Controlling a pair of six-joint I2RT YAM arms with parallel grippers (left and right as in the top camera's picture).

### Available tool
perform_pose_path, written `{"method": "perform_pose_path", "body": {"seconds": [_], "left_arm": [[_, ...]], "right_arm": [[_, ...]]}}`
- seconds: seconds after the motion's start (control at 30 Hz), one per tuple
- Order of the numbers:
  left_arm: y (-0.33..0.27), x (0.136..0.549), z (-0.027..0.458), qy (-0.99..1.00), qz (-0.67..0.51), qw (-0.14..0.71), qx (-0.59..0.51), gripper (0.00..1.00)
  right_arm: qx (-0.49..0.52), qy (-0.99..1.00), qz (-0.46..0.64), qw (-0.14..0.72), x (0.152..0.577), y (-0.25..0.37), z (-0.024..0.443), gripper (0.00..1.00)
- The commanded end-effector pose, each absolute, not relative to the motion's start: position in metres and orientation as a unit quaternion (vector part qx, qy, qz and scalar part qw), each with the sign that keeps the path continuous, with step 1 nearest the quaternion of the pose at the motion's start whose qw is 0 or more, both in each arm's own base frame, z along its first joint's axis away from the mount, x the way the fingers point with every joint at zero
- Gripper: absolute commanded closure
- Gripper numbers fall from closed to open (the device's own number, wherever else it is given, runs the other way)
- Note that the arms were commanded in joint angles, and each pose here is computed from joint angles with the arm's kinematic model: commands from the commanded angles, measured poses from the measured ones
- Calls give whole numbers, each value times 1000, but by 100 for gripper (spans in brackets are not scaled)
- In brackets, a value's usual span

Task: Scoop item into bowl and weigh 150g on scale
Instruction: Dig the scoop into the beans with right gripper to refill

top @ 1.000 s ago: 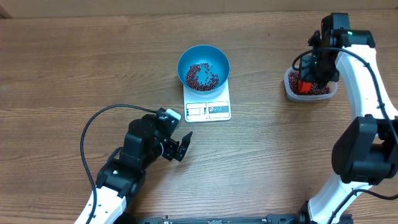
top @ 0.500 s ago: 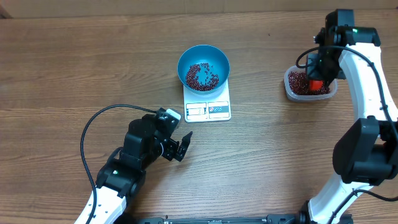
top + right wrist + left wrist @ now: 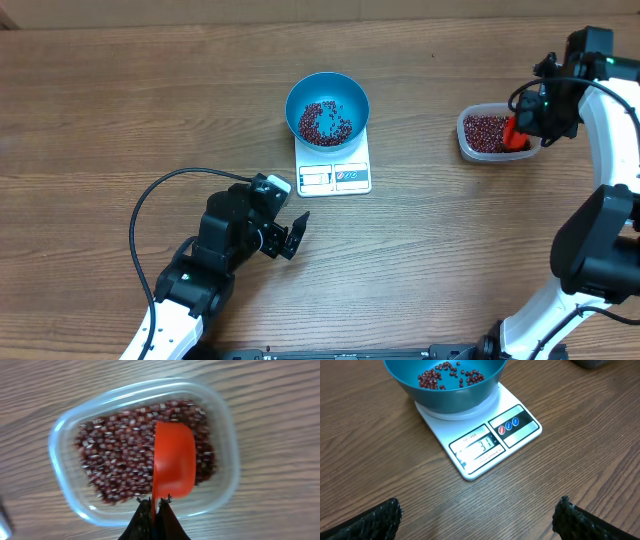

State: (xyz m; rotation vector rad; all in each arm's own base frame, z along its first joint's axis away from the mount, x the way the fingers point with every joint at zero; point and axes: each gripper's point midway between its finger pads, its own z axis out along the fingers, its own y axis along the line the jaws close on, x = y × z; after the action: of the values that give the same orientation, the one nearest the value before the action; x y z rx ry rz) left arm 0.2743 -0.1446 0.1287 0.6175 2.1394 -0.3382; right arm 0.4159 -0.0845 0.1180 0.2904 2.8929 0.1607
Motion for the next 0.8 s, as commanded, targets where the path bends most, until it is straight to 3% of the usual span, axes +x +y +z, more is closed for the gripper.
{"method": "perform_pose_path", "body": {"seconds": [0.0,0.77], "left_arm": [[-147,272,126,858,-141,426,251,0],[-147,272,126,858,-141,426,251,0]], "right_arm": [[80,982,113,128,416,-70,124,96],[65,972,206,92,417,-43,88,96]]}}
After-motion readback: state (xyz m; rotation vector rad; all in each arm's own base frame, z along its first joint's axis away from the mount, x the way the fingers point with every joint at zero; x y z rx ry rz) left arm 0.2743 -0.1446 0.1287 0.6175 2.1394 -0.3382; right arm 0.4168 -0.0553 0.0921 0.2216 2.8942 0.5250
